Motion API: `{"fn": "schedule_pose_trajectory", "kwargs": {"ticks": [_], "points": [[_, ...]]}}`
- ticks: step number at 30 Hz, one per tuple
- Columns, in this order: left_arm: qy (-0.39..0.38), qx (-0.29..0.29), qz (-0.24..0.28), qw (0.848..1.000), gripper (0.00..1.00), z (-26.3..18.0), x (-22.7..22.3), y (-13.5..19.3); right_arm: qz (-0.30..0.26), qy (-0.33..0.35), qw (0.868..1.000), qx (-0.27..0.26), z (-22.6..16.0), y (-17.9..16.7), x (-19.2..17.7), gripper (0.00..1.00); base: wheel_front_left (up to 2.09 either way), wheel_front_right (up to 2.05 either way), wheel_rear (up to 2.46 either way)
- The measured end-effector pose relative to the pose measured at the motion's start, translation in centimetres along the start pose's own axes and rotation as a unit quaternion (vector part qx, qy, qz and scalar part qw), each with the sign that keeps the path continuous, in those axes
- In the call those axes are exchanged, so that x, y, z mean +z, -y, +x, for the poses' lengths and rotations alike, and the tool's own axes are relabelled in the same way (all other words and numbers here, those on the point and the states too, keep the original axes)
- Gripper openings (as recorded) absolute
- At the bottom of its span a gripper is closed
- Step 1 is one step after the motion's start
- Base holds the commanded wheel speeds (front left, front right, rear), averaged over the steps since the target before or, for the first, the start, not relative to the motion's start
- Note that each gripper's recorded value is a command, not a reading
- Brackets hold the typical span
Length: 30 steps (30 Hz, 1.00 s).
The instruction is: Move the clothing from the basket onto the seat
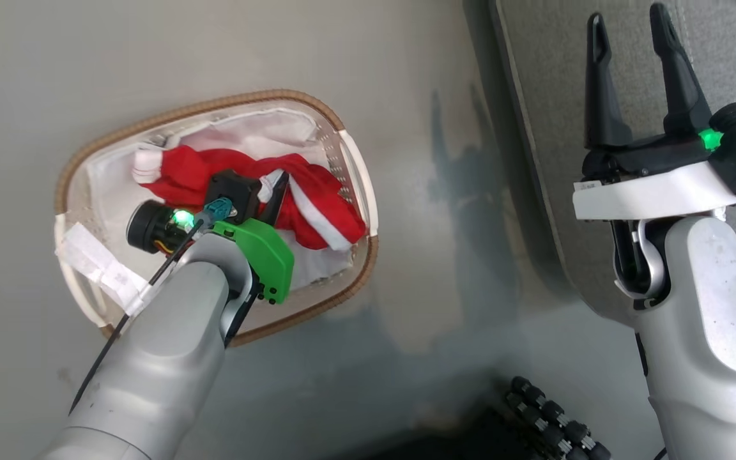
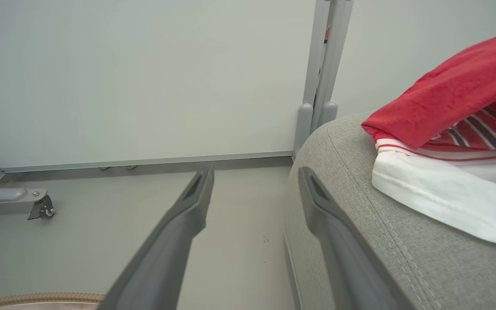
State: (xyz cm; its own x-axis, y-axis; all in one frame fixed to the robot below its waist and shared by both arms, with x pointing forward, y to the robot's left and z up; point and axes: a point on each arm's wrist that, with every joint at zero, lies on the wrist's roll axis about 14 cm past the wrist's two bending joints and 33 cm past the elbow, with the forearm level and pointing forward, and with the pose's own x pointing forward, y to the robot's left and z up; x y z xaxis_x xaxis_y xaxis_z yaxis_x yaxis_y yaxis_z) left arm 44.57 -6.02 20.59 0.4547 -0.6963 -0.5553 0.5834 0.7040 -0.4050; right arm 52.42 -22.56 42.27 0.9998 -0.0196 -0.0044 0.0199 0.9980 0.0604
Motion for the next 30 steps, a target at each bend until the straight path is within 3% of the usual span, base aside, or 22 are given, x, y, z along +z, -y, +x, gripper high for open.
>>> {"fn": "schedule_pose_trajectory", "kwargs": {"ticks": [11, 19, 30], "points": [[0.136, -0.019, 0.106, 0.985, 0.0, -5.4, 13.3, 2.2, 0.01, -0.016, 1.0, -0.008, -3.9, -0.5, 1.4, 1.0, 0.0, 0.0, 0.0], [0.241, -0.027, 0.202, 0.949, 0.0, -12.5, 25.6, 6.2, 0.019, -0.011, 1.0, 0.012, -7.0, -2.4, 3.3, 1.0, 0.0, 0.0, 0.0], [0.294, -0.015, 0.306, 0.905, 0.0, -22.0, 33.7, 12.5, 0.018, 0.045, 0.997, 0.057, -9.7, -5.6, 8.6, 1.0, 0.0, 0.0, 0.0]]}}
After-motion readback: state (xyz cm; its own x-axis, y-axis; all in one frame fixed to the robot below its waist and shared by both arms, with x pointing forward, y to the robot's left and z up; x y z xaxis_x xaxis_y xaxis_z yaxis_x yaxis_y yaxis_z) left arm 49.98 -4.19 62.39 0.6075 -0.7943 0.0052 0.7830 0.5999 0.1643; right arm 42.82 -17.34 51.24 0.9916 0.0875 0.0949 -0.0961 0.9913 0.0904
